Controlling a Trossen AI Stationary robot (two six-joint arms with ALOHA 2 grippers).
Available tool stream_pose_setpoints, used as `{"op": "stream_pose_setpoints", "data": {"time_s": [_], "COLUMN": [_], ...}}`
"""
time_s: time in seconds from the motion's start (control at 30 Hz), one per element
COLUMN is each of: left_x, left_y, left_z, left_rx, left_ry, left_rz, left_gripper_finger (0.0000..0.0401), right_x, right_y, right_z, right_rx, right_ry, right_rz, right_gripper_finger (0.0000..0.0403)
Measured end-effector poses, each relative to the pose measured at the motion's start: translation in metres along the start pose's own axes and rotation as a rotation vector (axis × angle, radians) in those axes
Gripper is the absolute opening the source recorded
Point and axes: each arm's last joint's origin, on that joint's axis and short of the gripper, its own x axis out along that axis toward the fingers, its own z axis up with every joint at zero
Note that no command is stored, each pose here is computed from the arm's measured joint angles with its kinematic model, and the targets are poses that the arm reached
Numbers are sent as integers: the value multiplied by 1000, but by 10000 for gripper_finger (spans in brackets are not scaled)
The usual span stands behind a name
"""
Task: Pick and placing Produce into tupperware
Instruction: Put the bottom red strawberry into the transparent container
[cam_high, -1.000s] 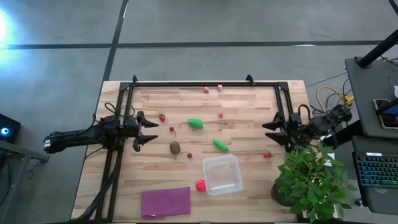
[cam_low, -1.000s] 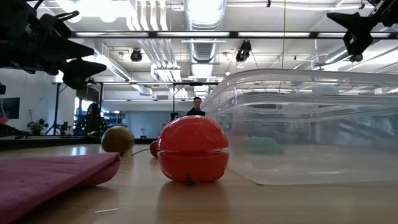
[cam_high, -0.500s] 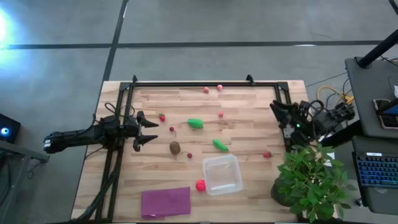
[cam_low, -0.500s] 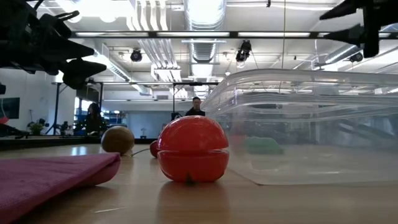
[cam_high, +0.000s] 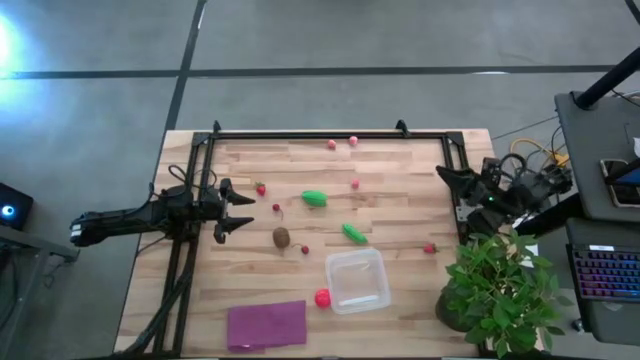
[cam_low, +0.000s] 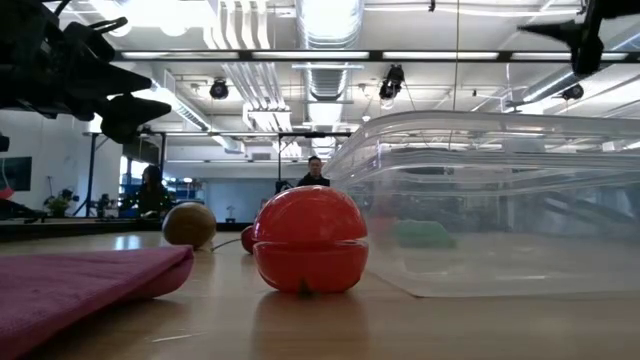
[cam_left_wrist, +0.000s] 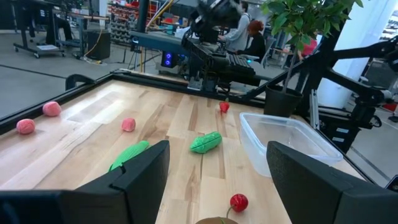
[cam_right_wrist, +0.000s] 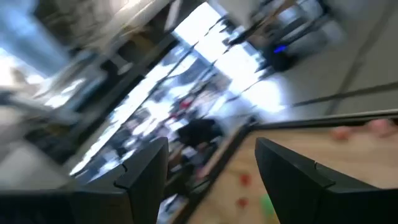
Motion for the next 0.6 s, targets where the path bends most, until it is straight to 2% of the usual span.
{"op": "stream_pose_setpoints", "data": {"time_s": [0.13, 0.23, 0.33, 0.43, 0.5, 0.6], "left_x": [0, 0, 0, 0, 0, 0], "left_y": [0, 0, 0, 0, 0, 0], "left_z": [0, 0, 0, 0, 0, 0], "left_rx": [0, 0, 0, 0, 0, 0], "left_ry": [0, -1, 0, 0, 0, 0], "left_rz": [0, 0, 0, 0, 0, 0], "left_gripper_finger": [255, 255, 255, 255, 255, 255], "right_x": [1, 6, 17, 29, 37, 48], "right_y": [11, 18, 23, 28, 36, 59], "right_z": [6, 1, -17, -26, -21, 1], "right_rx": [-17, -31, -115, -187, -244, -355], "right_ry": [28, 23, 77, 80, 65, 23], "right_rz": [163, 230, 218, 137, 129, 176], "right_gripper_finger": [233, 233, 233, 233, 233, 233]}}
